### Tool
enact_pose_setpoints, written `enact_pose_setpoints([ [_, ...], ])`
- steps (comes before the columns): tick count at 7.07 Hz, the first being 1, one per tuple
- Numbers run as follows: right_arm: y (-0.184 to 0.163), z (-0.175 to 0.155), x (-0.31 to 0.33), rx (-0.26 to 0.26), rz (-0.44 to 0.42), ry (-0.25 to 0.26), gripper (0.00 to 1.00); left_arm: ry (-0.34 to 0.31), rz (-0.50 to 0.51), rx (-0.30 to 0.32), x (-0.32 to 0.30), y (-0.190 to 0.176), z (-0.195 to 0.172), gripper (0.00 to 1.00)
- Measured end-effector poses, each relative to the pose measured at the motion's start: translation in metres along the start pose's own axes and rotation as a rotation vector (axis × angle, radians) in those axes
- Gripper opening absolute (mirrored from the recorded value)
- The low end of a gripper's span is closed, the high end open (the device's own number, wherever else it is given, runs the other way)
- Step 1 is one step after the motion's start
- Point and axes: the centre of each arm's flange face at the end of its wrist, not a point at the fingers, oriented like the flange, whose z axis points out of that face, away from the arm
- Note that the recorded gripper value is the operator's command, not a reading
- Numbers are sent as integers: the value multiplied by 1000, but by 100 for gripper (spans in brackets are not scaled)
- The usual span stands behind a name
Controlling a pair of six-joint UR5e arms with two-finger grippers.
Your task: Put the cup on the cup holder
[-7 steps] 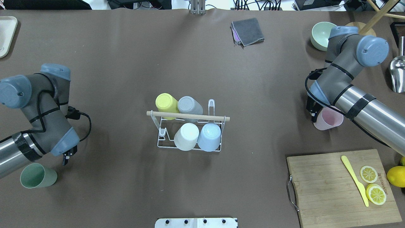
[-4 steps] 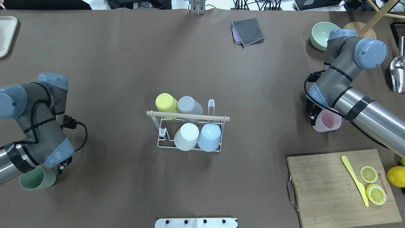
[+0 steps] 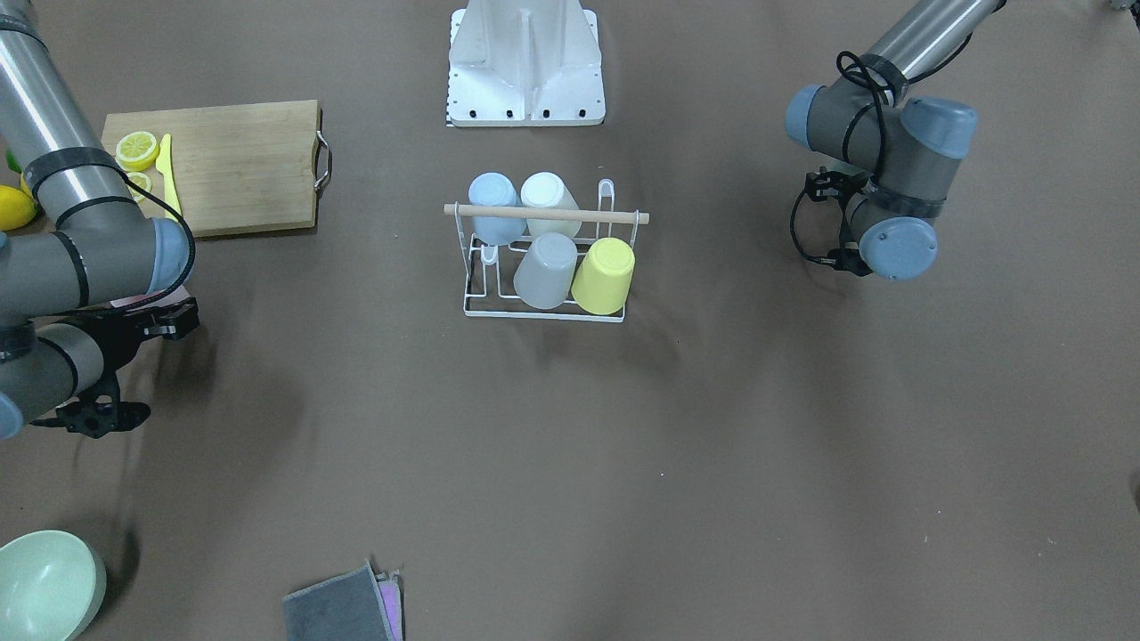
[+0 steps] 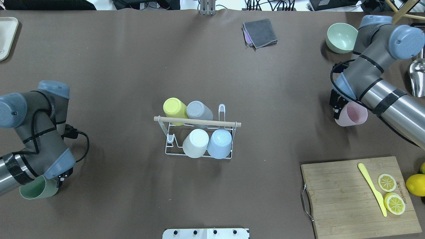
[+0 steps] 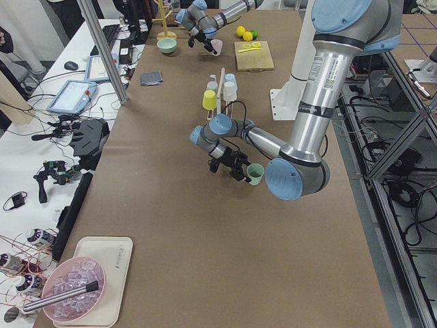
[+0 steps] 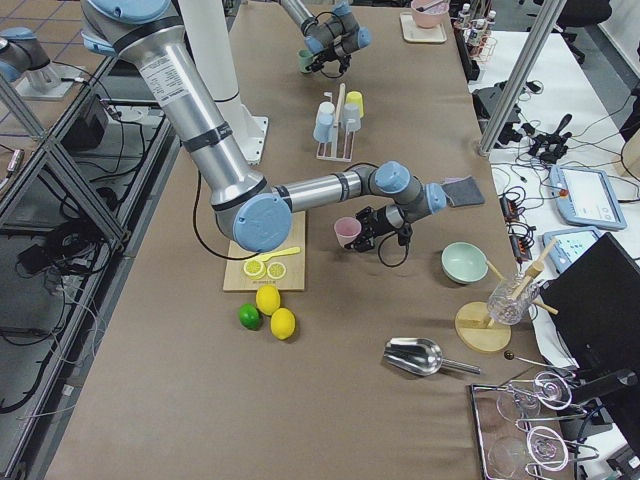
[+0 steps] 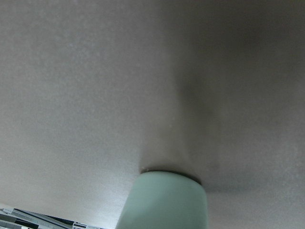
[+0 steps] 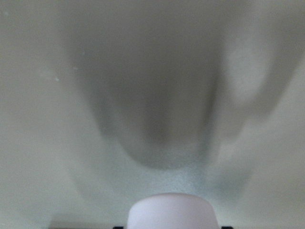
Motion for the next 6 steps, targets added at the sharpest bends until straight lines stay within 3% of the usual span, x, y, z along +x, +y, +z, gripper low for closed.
enact_pose_setpoints([
  [1,8,-32,16,52,-45,-21,10,-10,4,-14,0,-3,13,62],
  [2,17,-61,28,102,-80,-38,11,-19,6,-25,0,-4,21,54],
  [4,25,-77,43,170,-147,-46,12,-29,10,-34,5,-5,27,17],
  [6,22,-65,56,221,-239,-79,12,-32,-9,-28,11,-2,24,15],
])
